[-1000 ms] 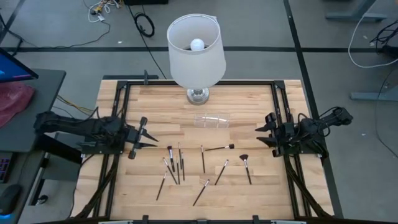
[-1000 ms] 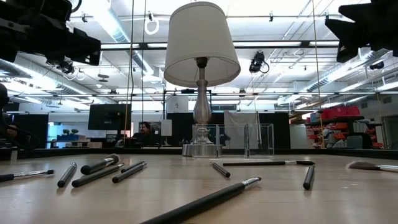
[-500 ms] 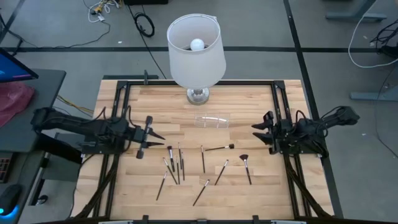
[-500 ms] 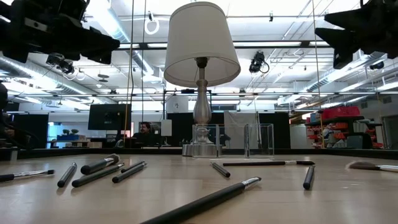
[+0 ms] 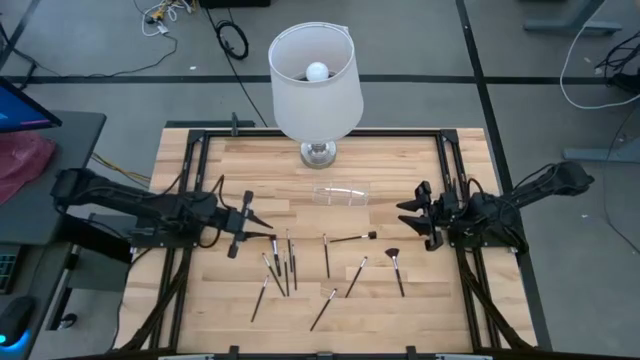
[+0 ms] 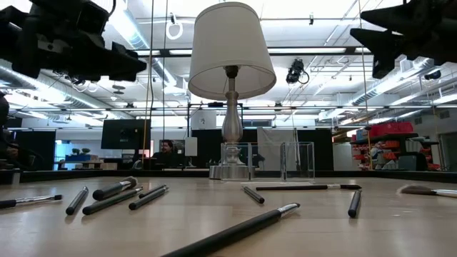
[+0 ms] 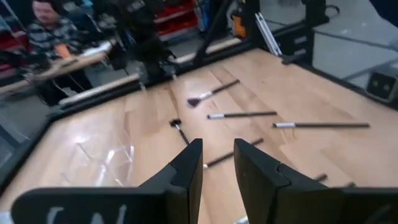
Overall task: Put items in baskets/containers
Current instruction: Put the black eyeshadow brush into the transparent organizer
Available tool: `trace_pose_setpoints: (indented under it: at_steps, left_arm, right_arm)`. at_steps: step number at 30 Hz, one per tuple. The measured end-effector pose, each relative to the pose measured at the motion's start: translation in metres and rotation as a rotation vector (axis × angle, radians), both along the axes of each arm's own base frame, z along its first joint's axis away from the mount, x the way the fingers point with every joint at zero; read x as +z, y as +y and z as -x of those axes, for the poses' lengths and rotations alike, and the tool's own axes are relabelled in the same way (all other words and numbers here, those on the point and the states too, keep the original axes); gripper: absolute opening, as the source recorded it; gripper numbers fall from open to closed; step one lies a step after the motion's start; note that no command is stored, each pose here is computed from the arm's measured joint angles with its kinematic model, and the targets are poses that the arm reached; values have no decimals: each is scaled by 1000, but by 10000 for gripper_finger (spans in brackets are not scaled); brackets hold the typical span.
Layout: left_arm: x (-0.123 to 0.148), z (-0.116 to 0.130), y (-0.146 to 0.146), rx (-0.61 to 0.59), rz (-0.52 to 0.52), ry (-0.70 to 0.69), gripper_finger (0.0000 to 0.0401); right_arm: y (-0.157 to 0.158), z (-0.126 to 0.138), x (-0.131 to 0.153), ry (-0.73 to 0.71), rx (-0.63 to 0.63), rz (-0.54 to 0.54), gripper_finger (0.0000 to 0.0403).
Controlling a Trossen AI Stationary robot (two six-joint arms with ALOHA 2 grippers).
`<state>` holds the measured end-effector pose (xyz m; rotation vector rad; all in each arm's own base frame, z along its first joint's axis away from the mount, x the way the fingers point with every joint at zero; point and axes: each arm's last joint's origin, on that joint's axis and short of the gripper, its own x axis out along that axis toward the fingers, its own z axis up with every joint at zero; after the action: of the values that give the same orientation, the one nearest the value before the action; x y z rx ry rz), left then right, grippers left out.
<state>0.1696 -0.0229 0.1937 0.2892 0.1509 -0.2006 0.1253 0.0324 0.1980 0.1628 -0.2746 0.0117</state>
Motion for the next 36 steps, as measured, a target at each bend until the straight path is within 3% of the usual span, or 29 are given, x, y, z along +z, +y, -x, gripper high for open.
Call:
trace_pose_setpoints:
  at_steps: [3,6,10,13,20,28,36]
  left_arm:
    - [-5,-1,-3,-96,-1,41,94]
    - [-12,2,-8,-305,3,109,94]
    - [-21,9,-14,-510,90,220,94]
    - [-26,11,-15,-525,140,299,94]
    - [-38,5,-22,-549,136,369,94]
    - [-56,-14,-32,-586,127,364,94]
    - [-64,-47,-42,-581,159,468,94]
  right_arm:
    - [2,-5,6,4,0,2,159]
    - [3,-8,8,16,-1,6,159]
    - [4,-11,4,44,-1,15,159]
    - [4,-12,3,53,-2,18,159]
    - [4,-11,6,19,-3,7,159]
    - [3,-11,8,5,-5,10,159]
    - [3,-9,11,-32,-14,28,159]
